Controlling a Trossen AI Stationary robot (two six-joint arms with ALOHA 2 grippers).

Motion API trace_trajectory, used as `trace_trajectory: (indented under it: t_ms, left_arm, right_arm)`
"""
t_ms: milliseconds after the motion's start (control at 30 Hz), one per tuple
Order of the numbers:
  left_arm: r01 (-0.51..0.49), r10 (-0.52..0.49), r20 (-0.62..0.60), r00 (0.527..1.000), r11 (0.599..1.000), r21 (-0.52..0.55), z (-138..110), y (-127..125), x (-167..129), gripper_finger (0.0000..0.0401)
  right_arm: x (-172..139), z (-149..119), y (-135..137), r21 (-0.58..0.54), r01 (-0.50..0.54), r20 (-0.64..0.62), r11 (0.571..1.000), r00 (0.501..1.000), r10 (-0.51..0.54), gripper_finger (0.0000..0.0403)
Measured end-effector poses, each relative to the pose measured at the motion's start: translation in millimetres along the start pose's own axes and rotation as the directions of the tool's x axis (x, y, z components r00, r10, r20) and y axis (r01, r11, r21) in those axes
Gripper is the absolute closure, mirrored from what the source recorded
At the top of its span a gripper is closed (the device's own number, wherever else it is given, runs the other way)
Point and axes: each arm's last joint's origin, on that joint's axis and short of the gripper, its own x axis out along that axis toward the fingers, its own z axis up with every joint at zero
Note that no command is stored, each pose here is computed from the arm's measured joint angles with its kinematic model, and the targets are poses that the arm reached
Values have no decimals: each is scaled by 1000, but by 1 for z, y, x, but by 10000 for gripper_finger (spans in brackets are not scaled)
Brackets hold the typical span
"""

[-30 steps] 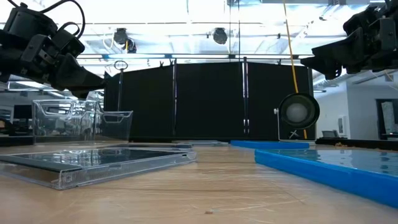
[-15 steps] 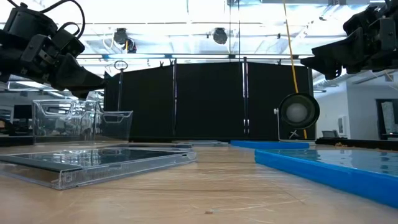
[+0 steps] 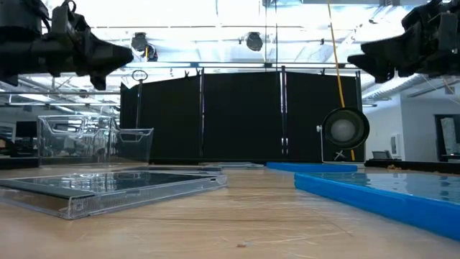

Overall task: Pick & place jewel cases by type
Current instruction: Put the bottom left blue CD case into the top transparent bin

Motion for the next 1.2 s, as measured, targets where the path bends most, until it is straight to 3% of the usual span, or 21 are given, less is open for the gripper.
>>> trace_trajectory:
  t_ms: [200,400,533,633,733,833,933,1067,1133,1200]
  left_arm:
    - [-5,4,-31,999,1000,-22,-3,0,1,329]
    - [52,-81,-158,984,983,-176,-17,-4,5,329]
    - [77,-109,-243,964,988,-137,-18,-19,21,329]
    - [159,-157,-298,942,987,-18,-11,-38,45,329]
    - [279,-228,-355,907,955,98,-6,-63,77,329]
    - [349,-256,-449,856,927,138,-12,-84,111,329]
    - [345,-257,-514,819,935,81,-20,-98,146,329]
    - [276,-275,-577,769,957,-88,-43,-109,184,329]
    - [291,-316,-605,731,946,-142,-56,-115,198,329]
    - [372,-383,-633,673,915,-158,-73,-127,208,329]
  right_arm:
    - [0,0,0,170,-1,3,985,1000,1,154]
    - [0,3,0,169,-4,35,986,999,-2,154]
    - [0,5,0,200,-8,50,980,999,-2,154]
    - [0,6,0,238,-12,58,971,998,-2,154]
    - [0,6,0,299,-18,59,954,998,0,154]
    - [0,5,0,358,-19,50,933,999,1,154]
    - [0,5,0,378,-19,53,925,999,-1,154]
    - [0,6,0,381,-21,58,924,998,-1,154]
    - [0,7,0,409,-30,68,912,998,2,154]
    - [0,7,2,468,-101,75,878,994,74,154]
